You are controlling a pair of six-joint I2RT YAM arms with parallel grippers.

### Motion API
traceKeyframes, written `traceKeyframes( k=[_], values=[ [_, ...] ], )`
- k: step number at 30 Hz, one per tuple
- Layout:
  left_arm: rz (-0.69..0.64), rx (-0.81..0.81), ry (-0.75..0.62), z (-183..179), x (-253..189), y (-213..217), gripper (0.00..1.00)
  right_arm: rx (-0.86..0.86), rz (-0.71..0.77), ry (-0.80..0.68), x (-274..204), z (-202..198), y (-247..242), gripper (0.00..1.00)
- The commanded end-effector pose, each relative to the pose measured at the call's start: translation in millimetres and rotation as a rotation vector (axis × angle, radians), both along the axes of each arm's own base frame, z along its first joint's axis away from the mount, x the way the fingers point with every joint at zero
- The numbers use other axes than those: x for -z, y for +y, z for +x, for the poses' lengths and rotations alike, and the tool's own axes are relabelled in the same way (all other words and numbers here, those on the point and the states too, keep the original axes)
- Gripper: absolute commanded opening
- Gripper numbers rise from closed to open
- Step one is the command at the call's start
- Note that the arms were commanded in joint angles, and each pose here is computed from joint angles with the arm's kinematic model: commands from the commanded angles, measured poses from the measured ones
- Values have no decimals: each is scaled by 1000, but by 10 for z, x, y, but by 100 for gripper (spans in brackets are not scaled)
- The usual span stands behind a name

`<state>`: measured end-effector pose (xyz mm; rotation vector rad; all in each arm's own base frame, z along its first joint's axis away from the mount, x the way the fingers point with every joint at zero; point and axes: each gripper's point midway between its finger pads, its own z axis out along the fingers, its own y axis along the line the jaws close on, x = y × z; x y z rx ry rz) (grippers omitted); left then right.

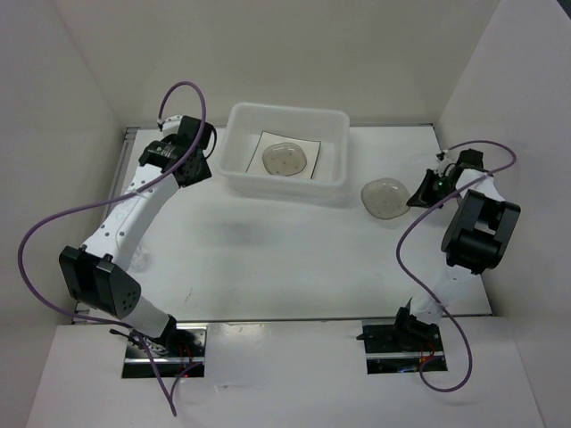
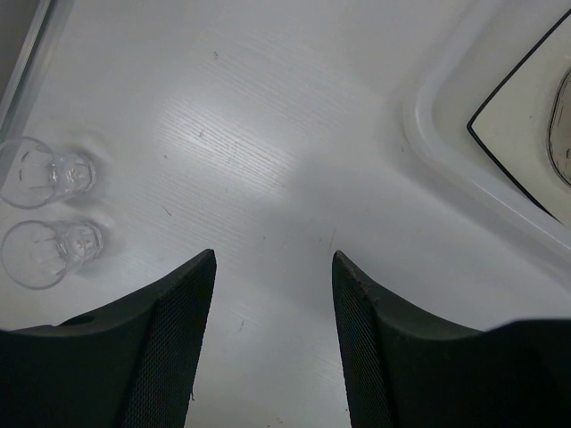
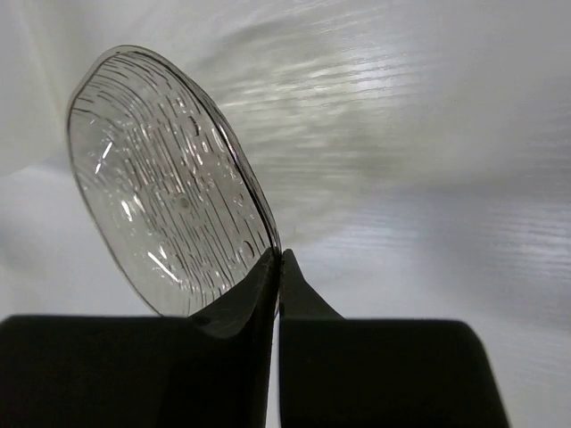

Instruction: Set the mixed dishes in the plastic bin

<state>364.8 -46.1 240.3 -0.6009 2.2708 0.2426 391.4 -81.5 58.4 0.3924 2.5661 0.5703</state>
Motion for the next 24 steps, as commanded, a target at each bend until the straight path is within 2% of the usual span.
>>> traceKeyframes(
  k=[1, 6, 10, 19, 24],
  values=[
    [11, 5, -8, 38, 28, 19, 63, -85, 130, -139, -641, -43, 161, 1],
    [13, -4, 1, 36, 82, 55, 63, -178, 330, -200, -934, -282, 571, 1],
    [5, -10, -11, 33, 74, 53, 63, -208, 452, -276, -1257, -285, 734, 1],
    [11, -13, -8, 41, 96, 88, 63, -190, 445, -417, -1958, 172, 703, 1],
    [4, -22, -28, 73, 19, 113, 63, -264, 420, -492, -2456, 449, 1051, 1]
  ],
)
